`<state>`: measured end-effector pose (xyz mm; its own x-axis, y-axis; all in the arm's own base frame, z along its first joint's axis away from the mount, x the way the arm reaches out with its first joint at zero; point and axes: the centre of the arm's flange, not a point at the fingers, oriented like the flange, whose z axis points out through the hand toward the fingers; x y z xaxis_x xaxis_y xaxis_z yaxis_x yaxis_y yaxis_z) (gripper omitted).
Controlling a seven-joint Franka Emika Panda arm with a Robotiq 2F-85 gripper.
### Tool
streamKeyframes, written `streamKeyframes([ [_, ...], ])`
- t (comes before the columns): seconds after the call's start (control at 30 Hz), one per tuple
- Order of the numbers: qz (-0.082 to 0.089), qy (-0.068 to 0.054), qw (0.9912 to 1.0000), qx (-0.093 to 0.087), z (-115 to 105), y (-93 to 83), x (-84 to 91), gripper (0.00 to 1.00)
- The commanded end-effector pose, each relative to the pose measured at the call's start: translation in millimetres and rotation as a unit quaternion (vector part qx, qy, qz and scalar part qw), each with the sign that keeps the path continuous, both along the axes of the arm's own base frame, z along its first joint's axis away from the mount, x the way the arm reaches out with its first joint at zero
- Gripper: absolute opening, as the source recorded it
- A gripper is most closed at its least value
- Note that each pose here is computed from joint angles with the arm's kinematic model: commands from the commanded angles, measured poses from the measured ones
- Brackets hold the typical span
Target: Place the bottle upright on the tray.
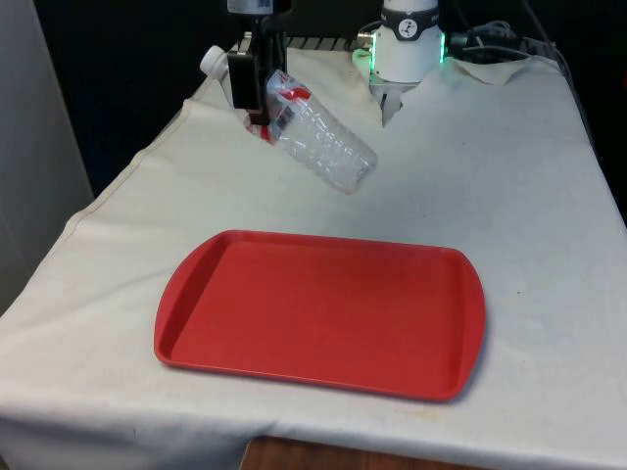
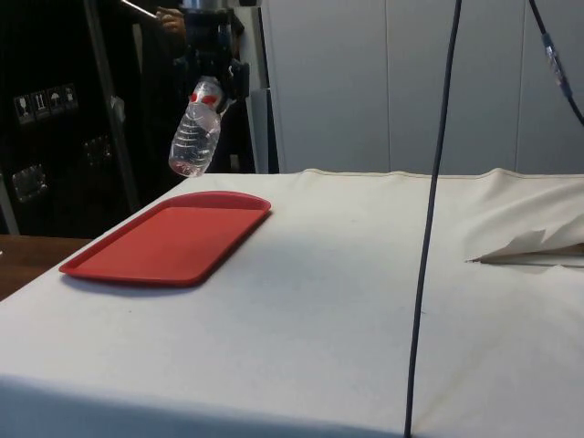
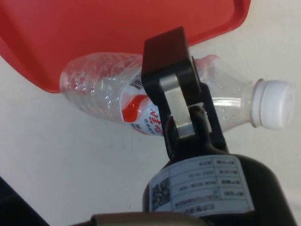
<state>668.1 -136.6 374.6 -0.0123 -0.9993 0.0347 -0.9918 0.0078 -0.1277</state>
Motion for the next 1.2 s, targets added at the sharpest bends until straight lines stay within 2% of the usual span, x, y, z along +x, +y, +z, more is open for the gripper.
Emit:
streamKeyframes([
  [0.0, -0.005, -0.002, 0.99996, -0.007, 0, 1.6, 2.8, 0.12],
  [0.17, -0.007, -0.002, 0.99972, -0.023, 1, 7.0, 9.9, 0.12],
  [0.2, -0.002, 0.0, 0.99982, -0.019, 2, 5.8, 8.2, 0.12],
  [0.47, -0.01, -0.002, 0.99877, -0.049, 1, 13.0, 20.8, 0.12],
  [0.5, -0.005, 0.0, 0.99907, -0.043, 1, 11.5, 18.4, 0.12],
  [0.6, -0.011, -0.002, 0.99809, -0.061, 1, 15.8, 25.7, 0.12],
  [0.77, -0.012, -0.003, 0.99706, -0.076, 2, 19.6, 31.9, 0.12],
  [0.8, -0.007, -0.002, 0.99748, -0.071, 1, 17.9, 29.9, 0.12],
  [0.83, -0.012, -0.002, 0.9968, -0.079, 1, 19.7, 32.9, 0.12],
  [0.93, -0.013, -0.004, 0.9959, -0.089, 1, 22.8, 37.6, 0.12],
  [1.07, -0.01, -0.006, 0.99543, -0.095, 0, 27.7, 41.6, 0.12],
  [1.17, -0.008, -0.007, 0.99541, -0.095, 0, 30.4, 43.9, 0.12],
])
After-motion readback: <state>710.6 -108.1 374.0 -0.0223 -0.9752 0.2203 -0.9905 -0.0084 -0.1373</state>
